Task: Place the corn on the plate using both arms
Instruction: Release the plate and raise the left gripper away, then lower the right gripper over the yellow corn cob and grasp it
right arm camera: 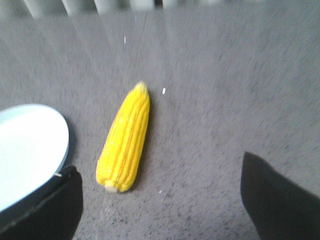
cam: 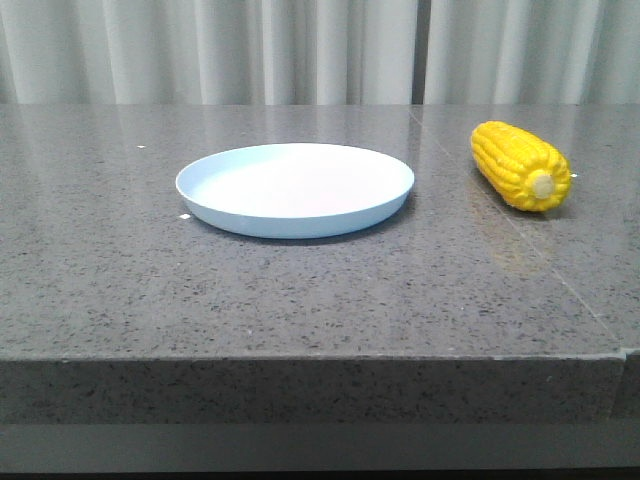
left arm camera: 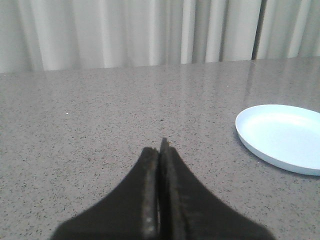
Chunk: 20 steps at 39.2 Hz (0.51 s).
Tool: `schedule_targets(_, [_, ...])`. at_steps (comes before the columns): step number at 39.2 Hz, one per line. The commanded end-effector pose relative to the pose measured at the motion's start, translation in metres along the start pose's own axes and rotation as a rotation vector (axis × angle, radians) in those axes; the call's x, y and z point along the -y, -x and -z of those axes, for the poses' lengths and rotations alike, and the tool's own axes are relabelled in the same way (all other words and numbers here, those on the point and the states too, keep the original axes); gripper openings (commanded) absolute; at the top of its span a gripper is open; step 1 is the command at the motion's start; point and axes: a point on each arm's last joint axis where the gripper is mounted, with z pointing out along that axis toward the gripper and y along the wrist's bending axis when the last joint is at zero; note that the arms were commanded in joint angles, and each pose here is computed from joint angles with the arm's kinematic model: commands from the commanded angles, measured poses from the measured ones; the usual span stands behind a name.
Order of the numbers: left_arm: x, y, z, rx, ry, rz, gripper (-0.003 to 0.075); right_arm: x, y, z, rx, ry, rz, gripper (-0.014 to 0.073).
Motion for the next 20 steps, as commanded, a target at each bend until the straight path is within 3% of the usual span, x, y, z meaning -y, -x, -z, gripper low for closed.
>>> schedule_targets(1, [0.000, 0.016, 0.002, 0.101, -0.005, -0.002, -0.0020, -0.004, 0.025, -0.022, -0.047, 0.024, -0.033, 0.0663])
schedule_targets(9, [0.000, 0.016, 0.002, 0.101, -0.005, -0.002, -0.0020, -0.011, 0.041, -0.081, -0.208, 0.056, -0.063, 0.0663])
schedule_targets(20, [0.000, 0.016, 0.002, 0.101, -0.005, -0.002, -0.0020, -0.038, 0.039, -0.156, -0.372, 0.121, -0.039, 0.0663])
